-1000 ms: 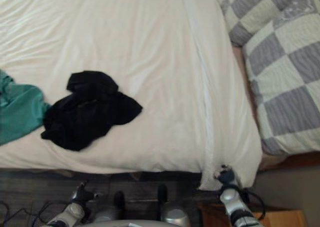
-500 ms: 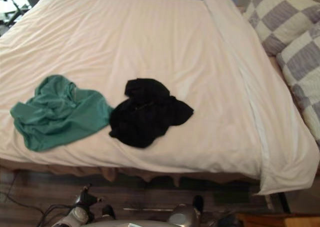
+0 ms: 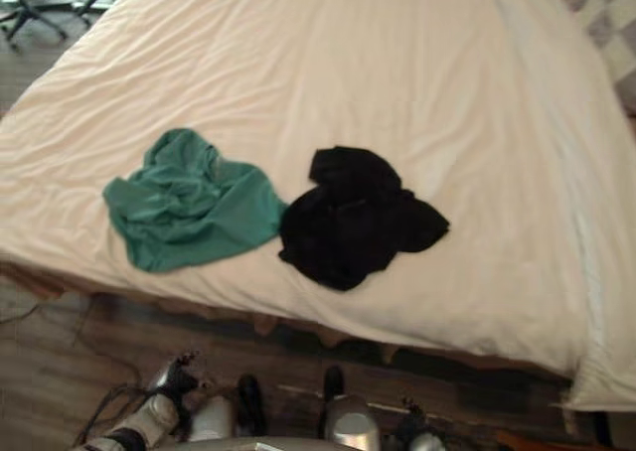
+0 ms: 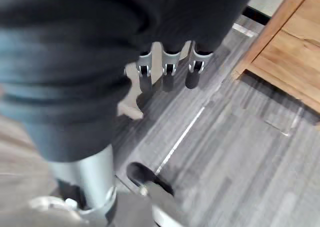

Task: Tidy up the quilt and then pick up the clothes from the bed and put them into the laundry hamper.

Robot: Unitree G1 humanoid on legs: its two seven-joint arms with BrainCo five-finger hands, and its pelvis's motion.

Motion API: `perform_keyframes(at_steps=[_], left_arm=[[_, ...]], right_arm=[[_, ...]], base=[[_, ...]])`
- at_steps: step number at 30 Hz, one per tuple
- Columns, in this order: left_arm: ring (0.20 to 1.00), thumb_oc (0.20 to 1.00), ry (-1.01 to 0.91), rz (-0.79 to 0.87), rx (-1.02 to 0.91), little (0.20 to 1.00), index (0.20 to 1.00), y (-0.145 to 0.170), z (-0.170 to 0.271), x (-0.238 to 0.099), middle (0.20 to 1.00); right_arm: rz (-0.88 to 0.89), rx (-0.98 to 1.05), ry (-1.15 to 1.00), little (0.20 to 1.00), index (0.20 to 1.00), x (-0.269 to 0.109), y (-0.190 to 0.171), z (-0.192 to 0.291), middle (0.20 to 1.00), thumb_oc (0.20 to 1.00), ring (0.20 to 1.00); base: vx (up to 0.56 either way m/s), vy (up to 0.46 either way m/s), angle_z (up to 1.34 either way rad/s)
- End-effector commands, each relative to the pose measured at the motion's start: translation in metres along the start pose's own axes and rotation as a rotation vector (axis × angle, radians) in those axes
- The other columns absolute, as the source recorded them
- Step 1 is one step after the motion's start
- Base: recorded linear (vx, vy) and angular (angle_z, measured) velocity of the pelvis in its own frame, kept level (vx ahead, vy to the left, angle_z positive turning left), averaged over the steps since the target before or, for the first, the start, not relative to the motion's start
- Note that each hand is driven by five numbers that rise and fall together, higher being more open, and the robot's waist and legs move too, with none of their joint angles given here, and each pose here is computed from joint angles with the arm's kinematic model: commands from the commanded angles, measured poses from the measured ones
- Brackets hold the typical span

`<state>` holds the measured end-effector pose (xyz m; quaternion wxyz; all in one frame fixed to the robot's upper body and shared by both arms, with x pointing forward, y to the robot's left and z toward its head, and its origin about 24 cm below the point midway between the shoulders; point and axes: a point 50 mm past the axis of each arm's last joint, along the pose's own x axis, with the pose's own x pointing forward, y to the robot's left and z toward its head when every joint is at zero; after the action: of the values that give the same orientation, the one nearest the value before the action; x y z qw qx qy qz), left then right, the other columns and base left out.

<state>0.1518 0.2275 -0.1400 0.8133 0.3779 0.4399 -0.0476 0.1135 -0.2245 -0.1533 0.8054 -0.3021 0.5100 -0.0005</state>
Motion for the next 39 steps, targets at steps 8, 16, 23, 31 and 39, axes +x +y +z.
perform_keyframes(at_steps=[8, 16, 23, 31, 39], left_arm=[[1.000, 1.000, -0.080, -0.043, 0.049, 1.000, 1.000, -0.010, 0.021, 0.001, 1.000], [1.000, 1.000, -0.107, 0.066, -0.035, 1.000, 1.000, 0.024, 0.036, 0.009, 1.000], [1.000, 1.000, 0.103, 0.065, -0.185, 1.000, 1.000, 0.005, -0.007, 0.002, 1.000], [1.000, 1.000, 0.486, 0.404, -0.696, 1.000, 1.000, 0.027, -0.111, -0.033, 1.000], [1.000, 1.000, -0.118, 0.934, -0.563, 1.000, 1.000, 0.197, -0.047, -0.054, 1.000]], right_arm=[[-0.026, 0.037, -0.098, 1.000, 1.000, 0.001, -0.015, 0.018, 1.000, 1.000, 1.000], [0.012, 0.091, -0.196, 1.000, 1.000, 0.001, -0.002, 0.055, 1.000, 1.000, 1.000], [-0.011, 0.149, 0.025, 1.000, 1.000, 0.001, 0.004, 0.005, 1.000, 1.000, 1.000], [-0.311, 0.478, 0.095, 1.000, 1.000, -0.002, -0.060, -0.034, 1.000, 1.000, 1.000], [-0.802, 0.381, -0.254, 1.000, 1.000, -0.043, -0.202, -0.005, 1.000, 1.000, 1.000]], base=[[0.22, 0.582, -0.57], [0.00, 0.390, -1.02], [0.06, 0.050, 0.28], [0.09, -0.032, 0.06], [0.02, -0.004, 0.14]])
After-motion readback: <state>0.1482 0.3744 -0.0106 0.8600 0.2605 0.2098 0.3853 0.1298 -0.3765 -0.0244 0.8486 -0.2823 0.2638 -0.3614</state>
